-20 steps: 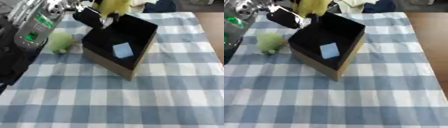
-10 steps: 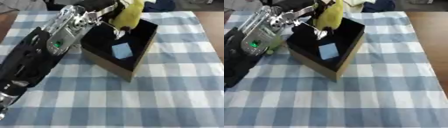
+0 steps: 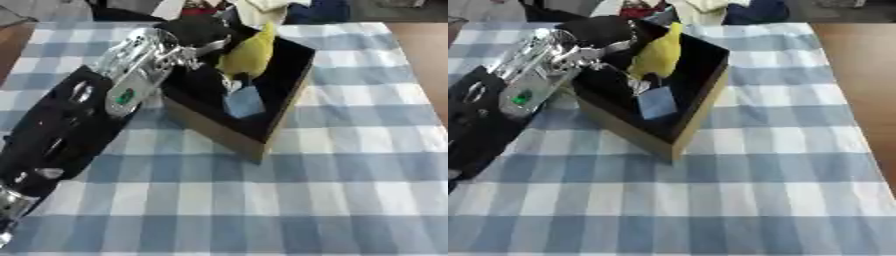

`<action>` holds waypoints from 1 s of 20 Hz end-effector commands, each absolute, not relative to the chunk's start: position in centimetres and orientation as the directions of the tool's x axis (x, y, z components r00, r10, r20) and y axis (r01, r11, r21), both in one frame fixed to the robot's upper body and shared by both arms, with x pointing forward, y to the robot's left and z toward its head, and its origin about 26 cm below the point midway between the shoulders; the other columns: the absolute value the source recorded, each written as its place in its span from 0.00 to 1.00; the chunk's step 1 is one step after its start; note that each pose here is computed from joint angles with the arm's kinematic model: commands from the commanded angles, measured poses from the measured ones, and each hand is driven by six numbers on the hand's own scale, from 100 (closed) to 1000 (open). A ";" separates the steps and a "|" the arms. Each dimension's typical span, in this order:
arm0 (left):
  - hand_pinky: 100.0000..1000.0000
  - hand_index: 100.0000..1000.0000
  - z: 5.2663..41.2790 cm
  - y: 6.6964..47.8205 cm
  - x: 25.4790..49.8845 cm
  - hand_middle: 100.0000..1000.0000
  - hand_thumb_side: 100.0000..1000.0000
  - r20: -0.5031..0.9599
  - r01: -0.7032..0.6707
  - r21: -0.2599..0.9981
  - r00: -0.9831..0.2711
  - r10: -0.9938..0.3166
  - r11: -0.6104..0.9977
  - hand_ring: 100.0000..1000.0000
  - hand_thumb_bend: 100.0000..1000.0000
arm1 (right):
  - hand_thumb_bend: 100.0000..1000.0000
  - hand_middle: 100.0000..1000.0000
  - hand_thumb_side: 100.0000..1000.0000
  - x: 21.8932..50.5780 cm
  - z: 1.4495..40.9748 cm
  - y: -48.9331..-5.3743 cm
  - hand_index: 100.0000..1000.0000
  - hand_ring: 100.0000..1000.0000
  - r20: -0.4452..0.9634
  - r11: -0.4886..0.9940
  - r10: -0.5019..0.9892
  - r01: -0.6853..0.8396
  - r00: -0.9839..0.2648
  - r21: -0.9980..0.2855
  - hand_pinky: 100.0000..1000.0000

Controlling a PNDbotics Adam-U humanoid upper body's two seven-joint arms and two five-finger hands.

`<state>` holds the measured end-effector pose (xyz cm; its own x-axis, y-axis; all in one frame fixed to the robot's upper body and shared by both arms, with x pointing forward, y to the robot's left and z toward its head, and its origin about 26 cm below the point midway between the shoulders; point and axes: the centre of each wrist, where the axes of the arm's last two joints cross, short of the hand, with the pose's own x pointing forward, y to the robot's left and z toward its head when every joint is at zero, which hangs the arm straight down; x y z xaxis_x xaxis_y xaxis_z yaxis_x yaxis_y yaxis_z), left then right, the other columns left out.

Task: Pick up objects on the table and place them in the box.

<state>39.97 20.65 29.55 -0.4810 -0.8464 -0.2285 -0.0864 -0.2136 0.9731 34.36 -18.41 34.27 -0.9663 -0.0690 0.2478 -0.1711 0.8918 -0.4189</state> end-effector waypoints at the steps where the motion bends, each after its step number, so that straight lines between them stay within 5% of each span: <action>1: 0.71 0.80 30.1 20.7 40.0 0.62 0.60 -0.256 -0.105 0.966 -0.476 -0.841 -0.235 0.75 0.00 | 0.00 0.73 0.62 33.7 35.2 -18.5 0.80 0.89 0.213 0.892 -0.076 -0.162 -0.974 -0.423 0.98; 8: 0.74 0.88 29.2 20.9 40.6 0.73 0.80 -0.259 -0.076 0.964 -0.479 -0.839 -0.254 0.80 0.00 | 0.00 0.73 0.62 33.7 35.1 -18.5 0.80 0.89 0.217 0.891 -0.077 -0.165 -0.973 -0.424 0.98; 12: 0.78 0.95 29.4 20.9 40.6 0.78 0.99 -0.270 -0.096 0.962 -0.469 -0.841 -0.255 0.85 0.16 | 0.00 0.73 0.62 33.8 35.0 -18.6 0.80 0.89 0.221 0.891 -0.077 -0.166 -0.972 -0.422 0.98; 16: 0.78 0.96 30.3 20.9 40.1 0.79 1.00 -0.283 -0.148 0.959 -0.433 -0.856 -0.243 0.87 0.28 | 0.00 0.73 0.62 33.8 34.9 -18.7 0.80 0.89 0.228 0.891 -0.075 -0.168 -0.971 -0.421 0.98; 20: 0.77 0.94 31.5 20.8 39.2 0.78 1.00 -0.284 -0.198 0.955 -0.405 -0.869 -0.219 0.86 0.29 | 0.00 0.73 0.62 33.8 34.7 -18.8 0.80 0.89 0.234 0.891 -0.073 -0.169 -0.970 -0.422 0.98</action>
